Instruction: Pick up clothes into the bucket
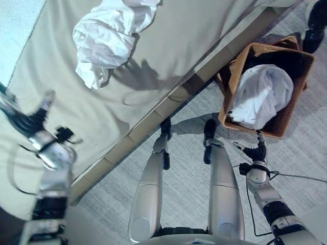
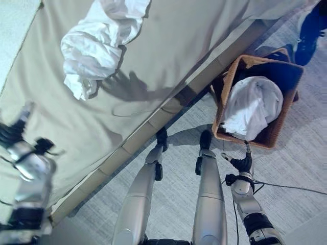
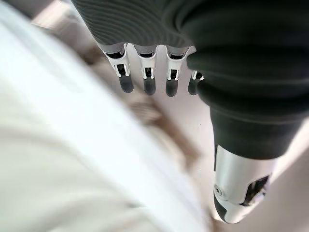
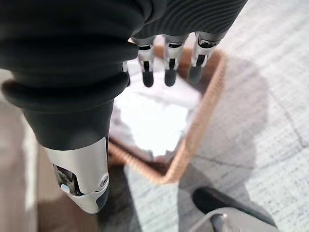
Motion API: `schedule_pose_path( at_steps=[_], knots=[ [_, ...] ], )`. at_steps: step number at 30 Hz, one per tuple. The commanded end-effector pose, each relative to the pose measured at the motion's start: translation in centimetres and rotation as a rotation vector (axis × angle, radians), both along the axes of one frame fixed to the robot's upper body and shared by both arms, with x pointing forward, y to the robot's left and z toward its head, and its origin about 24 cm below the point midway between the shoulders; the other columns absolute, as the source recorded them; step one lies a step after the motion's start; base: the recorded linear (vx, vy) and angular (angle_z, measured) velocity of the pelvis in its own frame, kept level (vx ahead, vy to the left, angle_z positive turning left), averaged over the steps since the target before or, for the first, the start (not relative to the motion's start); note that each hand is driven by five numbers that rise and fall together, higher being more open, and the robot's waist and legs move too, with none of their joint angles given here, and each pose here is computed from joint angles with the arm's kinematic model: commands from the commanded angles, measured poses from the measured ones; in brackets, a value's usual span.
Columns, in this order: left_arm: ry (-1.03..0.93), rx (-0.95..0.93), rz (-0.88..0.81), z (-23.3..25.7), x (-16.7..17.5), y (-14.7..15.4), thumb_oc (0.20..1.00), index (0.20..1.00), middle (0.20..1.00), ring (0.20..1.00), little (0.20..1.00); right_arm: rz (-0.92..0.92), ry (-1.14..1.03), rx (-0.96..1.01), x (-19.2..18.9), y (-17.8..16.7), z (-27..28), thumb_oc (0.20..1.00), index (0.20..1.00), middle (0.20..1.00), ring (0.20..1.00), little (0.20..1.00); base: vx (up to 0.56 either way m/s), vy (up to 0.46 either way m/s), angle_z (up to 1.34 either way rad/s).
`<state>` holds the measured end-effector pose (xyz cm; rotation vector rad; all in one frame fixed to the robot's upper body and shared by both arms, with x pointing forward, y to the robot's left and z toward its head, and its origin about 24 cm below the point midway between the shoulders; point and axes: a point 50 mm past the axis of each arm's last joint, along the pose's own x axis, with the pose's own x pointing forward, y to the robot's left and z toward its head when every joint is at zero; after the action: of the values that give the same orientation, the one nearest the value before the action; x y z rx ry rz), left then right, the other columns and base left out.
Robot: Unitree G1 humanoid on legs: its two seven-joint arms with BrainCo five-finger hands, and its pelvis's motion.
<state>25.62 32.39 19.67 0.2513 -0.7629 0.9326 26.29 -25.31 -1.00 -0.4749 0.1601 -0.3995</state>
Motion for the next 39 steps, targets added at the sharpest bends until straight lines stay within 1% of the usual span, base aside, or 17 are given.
schedule_pose_path(
  at_steps=[1,4,5,7,10,15,16,23,27,28,29,32,34,35,36,37,39],
  knots=[
    [0.005,0.099,0.134,3.0,0.7,2.5,1.0,1.0,1.0,1.0,1.0,0.141,0.009,-0.006,-0.4,2.1,-0.6,1.0,1.0,1.0,1.0,1.0,0.01,0.068,-0.22],
    [0.031,0.171,0.132,5.0,1.6,2.9,1.0,1.0,1.0,1.0,1.0,0.196,-0.003,0.002,0.0,3.1,-0.2,1.0,1.0,1.0,1.0,1.0,0.01,0.05,-0.36],
    [0.06,0.214,0.148,6.7,2.3,3.5,1.0,1.0,1.0,1.0,1.0,0.261,-0.016,0.001,0.1,4.0,0.2,1.0,1.0,1.0,1.0,1.0,0.01,0.054,-0.34],
    [0.11,0.244,0.147,7.8,3.0,4.0,1.0,1.0,1.0,1.0,1.0,0.321,-0.033,-0.003,0.0,4.7,0.7,1.0,1.0,1.0,1.0,1.0,0.01,0.051,-0.29],
    [0.129,0.194,0.082,8.6,4.2,4.0,1.0,1.0,1.0,1.0,1.0,0.363,-0.048,0.016,-0.2,5.5,0.9,1.0,1.0,1.0,1.0,1.0,0.01,0.047,-0.27],
    [0.193,0.163,0.034,9.2,5.3,4.4,1.0,1.0,1.0,1.0,1.0,0.41,-0.063,0.064,-0.4,6.7,1.1,1.0,1.0,1.0,1.0,1.0,0.01,0.075,-0.16],
    [0.239,0.153,0.019,9.0,5.8,4.6,1.0,1.0,1.0,1.0,1.0,0.436,-0.079,0.085,-0.6,7.3,1.4,1.0,1.0,1.0,1.0,1.0,0.01,0.057,-0.23],
    [0.401,0.171,0.037,8.3,6.9,5.3,1.0,1.0,1.0,1.0,1.0,0.473,-0.079,0.167,-1.3,8.5,1.2,1.0,1.0,1.0,1.0,1.0,0.01,0.025,-0.16],
    [0.493,0.214,0.067,7.8,7.2,5.6,1.0,1.0,1.0,1.0,1.0,0.487,-0.043,0.182,-1.8,9.0,0.4,1.0,1.0,1.0,1.0,1.0,0.0,-0.003,0.01],
    [0.594,0.236,0.102,7.1,7.3,6.3,1.0,1.0,1.0,1.0,1.0,0.498,-0.035,0.192,-1.8,9.3,0.2,1.0,1.0,1.0,1.0,1.0,0.0,0.0,0.0],
    [0.651,0.302,0.131,7.2,7.3,6.2,1.0,1.0,1.0,1.0,1.0,0.502,-0.033,0.193,-1.9,9.3,0.2,1.0,1.0,1.0,1.0,1.0,0.01,-0.032,-0.06],
    [0.78,0.432,0.238,7.4,7.3,6.7,1.0,1.0,1.0,1.0,1.0,0.511,-0.018,0.212,-2.3,9.6,-0.1,1.0,1.0,1.0,1.0,1.0,0.02,-0.026,-0.07],
    [0.845,0.459,0.282,7.1,7.0,7.4,1.0,1.0,1.0,1.0,1.0,0.53,-0.008,0.219,-2.4,9.9,-0.3,1.0,1.0,1.0,1.0,1.0,0.02,-0.021,-0.07],
    [0.896,0.488,0.304,6.8,6.9,7.7,0.511,0.511,0.511,0.511,0.511,0.546,-0.001,0.219,-2.4,10.2,-0.3,1.0,1.0,1.0,1.0,1.0,0.01,0.0,-0.04],
    [0.932,0.503,0.314,6.4,6.8,7.9,0.413,0.413,0.413,0.413,0.413,0.556,0.006,0.22,-2.4,10.2,-0.4,1.0,1.0,1.0,1.0,1.0,0.01,0.005,-0.04],
    [0.933,0.503,0.314,6.4,6.8,7.9,0.2,0.2,0.2,0.2,0.2,0.556,0.006,0.22,-2.4,10.2,-0.4,1.0,1.0,1.0,1.0,1.0,0.0,0.0,0.0],
    [0.995,0.52,0.315,5.4,6.6,8.3,0.2,0.2,0.2,0.2,0.2,0.581,0.024,0.22,-2.4,10.6,-0.6,1.0,1.0,1.0,1.0,1.0,0.0,0.0,0.0]
  ],
)
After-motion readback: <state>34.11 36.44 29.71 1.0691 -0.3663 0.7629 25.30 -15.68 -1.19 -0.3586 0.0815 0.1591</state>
